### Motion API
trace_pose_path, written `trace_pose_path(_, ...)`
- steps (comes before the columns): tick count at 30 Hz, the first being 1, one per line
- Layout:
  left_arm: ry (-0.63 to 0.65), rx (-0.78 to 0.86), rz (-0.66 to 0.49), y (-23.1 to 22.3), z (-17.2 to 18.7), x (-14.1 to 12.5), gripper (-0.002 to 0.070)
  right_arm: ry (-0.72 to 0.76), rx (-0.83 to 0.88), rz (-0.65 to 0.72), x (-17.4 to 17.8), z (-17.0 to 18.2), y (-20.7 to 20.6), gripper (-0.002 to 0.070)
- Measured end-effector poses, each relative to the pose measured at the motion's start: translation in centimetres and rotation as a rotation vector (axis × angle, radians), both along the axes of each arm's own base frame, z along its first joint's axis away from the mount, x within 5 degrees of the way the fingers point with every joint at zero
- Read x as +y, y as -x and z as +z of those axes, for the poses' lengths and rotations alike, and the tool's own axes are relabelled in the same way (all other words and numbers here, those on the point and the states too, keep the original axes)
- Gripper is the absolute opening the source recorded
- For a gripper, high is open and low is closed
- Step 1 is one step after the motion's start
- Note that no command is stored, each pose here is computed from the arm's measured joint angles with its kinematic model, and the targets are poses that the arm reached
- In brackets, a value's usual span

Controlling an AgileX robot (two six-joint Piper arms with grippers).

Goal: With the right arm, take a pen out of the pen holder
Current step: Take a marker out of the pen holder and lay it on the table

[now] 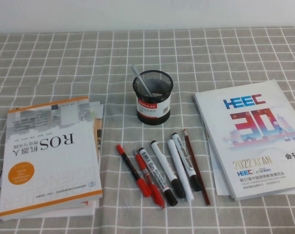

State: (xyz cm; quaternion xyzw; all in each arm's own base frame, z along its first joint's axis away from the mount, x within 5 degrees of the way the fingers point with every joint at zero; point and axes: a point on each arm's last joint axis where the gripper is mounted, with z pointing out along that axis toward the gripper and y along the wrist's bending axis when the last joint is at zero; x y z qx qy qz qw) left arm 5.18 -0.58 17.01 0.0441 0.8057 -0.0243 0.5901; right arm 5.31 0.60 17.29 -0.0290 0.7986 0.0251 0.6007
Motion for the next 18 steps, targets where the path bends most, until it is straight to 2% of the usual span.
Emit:
trace_pose_path(3,0.000,0.000,0.000,0.00,0.00,0.00,-0.0004,0.006,0.053,0.008,0.06,-0.46,0.15,-0.0013)
trace_pose_path(18,0.000,0.000,0.000,0.00,0.00,0.00,-0.0004,0.006,0.054,0.009,0.06,-0.47,0.16,-0.0013)
